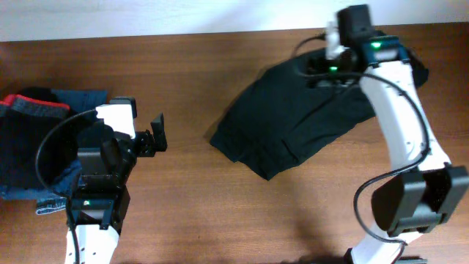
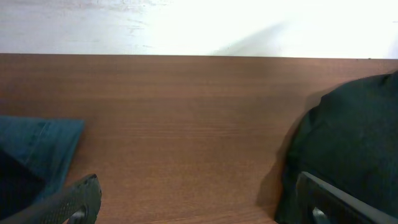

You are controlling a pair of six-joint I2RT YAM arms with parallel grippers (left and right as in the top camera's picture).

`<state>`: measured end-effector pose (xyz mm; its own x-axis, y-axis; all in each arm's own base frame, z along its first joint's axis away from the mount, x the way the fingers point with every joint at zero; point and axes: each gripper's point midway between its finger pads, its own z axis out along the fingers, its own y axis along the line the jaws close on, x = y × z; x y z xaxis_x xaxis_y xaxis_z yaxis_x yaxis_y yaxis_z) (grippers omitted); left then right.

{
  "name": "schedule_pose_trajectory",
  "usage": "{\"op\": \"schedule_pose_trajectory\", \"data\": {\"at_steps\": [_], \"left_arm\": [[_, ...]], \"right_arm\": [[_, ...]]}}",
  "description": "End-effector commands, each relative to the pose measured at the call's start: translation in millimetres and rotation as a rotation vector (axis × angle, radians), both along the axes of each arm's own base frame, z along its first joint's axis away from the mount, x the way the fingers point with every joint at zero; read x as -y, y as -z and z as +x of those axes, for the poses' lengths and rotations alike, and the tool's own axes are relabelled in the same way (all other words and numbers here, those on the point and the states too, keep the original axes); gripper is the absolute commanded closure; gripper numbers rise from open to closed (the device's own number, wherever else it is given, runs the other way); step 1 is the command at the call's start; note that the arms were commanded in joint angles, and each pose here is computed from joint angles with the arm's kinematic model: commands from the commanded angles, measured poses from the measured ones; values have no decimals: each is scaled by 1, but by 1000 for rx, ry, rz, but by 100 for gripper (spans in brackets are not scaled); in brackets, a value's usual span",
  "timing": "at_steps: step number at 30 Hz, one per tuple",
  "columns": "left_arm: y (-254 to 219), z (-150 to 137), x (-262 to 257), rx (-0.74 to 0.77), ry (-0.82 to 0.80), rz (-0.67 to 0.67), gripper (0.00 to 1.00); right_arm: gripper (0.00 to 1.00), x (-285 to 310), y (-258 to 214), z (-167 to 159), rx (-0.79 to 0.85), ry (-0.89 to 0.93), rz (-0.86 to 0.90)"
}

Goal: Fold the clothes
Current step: 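Drag the black pants leftward to the table center with the right gripper, then grasp the left end of the black pants with the left gripper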

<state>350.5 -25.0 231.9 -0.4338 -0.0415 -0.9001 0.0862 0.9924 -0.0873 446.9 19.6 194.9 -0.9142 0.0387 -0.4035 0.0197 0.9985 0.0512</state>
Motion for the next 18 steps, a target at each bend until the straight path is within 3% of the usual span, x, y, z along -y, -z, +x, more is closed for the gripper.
{"op": "schedule_pose_trajectory", "data": {"at_steps": [1,10,18], "left_arm": [[-20,3,15,55,80,-45,0],[-56,5,72,195,380,-189,2],[40,28,134,-162,383,-431,3]], "right_arm": [[11,57,-13,-9,3,145,-29],[8,145,-2,-58,-128,353,25],[7,176,1,-81,-165,444,66]]}}
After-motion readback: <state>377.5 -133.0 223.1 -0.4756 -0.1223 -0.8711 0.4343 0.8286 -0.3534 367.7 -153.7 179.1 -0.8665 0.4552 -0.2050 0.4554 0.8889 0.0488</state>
